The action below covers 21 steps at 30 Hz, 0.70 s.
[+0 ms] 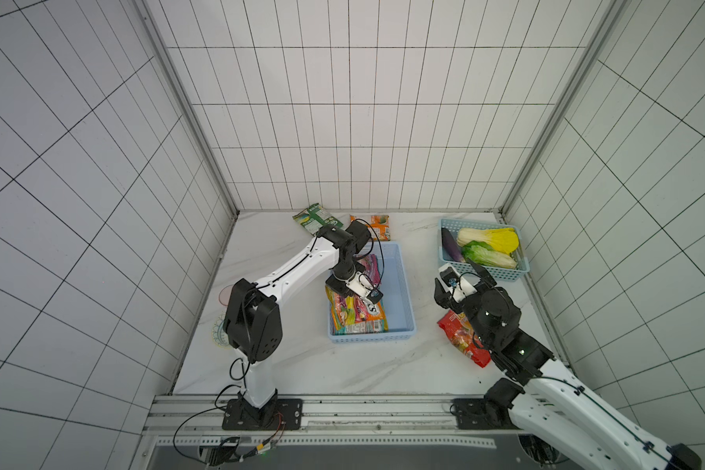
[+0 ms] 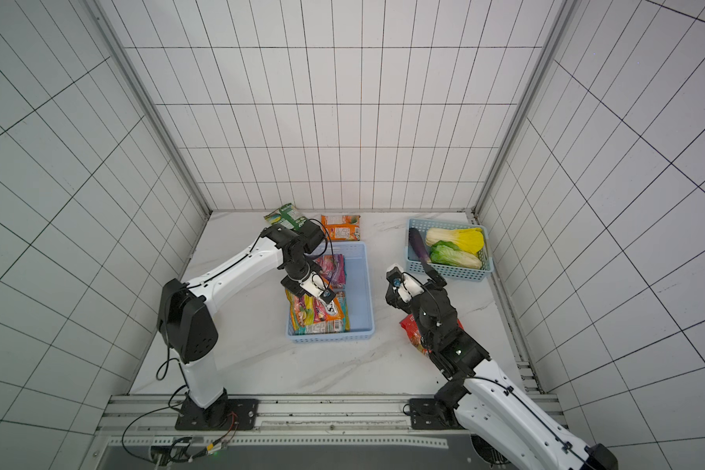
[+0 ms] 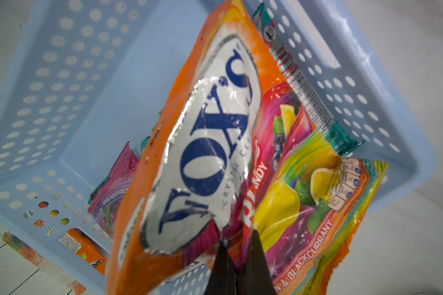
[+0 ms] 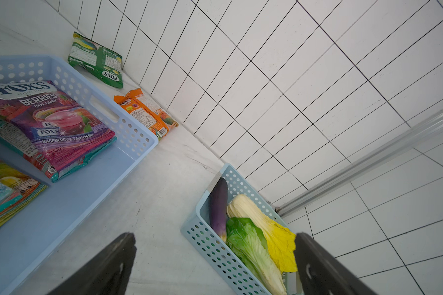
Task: Put the candies in the basket
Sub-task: Place the candy in the basket.
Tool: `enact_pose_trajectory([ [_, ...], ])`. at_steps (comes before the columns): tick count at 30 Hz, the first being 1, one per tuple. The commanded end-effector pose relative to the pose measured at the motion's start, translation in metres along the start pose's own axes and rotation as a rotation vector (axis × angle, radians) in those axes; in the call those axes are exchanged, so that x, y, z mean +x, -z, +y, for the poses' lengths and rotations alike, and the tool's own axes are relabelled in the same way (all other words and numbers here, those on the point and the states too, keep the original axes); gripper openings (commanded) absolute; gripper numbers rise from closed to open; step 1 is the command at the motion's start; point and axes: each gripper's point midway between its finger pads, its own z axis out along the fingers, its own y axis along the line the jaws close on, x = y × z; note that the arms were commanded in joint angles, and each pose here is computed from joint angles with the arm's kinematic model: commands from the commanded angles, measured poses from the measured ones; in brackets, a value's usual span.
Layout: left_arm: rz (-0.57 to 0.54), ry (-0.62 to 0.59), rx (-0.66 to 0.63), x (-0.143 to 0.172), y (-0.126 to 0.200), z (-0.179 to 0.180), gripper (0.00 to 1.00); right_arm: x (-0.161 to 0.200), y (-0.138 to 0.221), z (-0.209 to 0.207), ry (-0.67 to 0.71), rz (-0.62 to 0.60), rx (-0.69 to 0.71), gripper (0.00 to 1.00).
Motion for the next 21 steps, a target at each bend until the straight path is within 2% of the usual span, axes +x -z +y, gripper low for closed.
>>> enact_pose_trajectory([
  [1, 0.045, -0.084, -0.011, 0.006, -0.001, 0.005, 0.00, 0.003, 0.001, 0.003, -0.010, -0.013, -0.004, 0.99],
  [13, 0.005, -0.148, 0.055, -0.030, -0.022, -0.021, 0.00, 0.005, 0.001, -0.001, -0.007, -0.005, 0.022, 0.99],
  [14, 0.005, -0.156, 0.050, -0.031, -0.023, -0.022, 0.04, 0.004, 0.001, 0.000, -0.011, -0.011, 0.014, 0.99],
  [18, -0.023, -0.160, 0.001, -0.040, -0.022, -0.018, 0.74, 0.006, 0.001, -0.001, -0.003, -0.002, 0.020, 0.99],
  [19, -0.021, -0.156, -0.006, -0.041, -0.021, -0.017, 0.79, 0.006, 0.001, -0.001, -0.004, 0.000, 0.025, 0.99],
  [21, -0.020, -0.143, -0.040, -0.042, -0.017, -0.012, 0.81, 0.005, 0.001, -0.001, -0.008, -0.009, 0.018, 0.99],
])
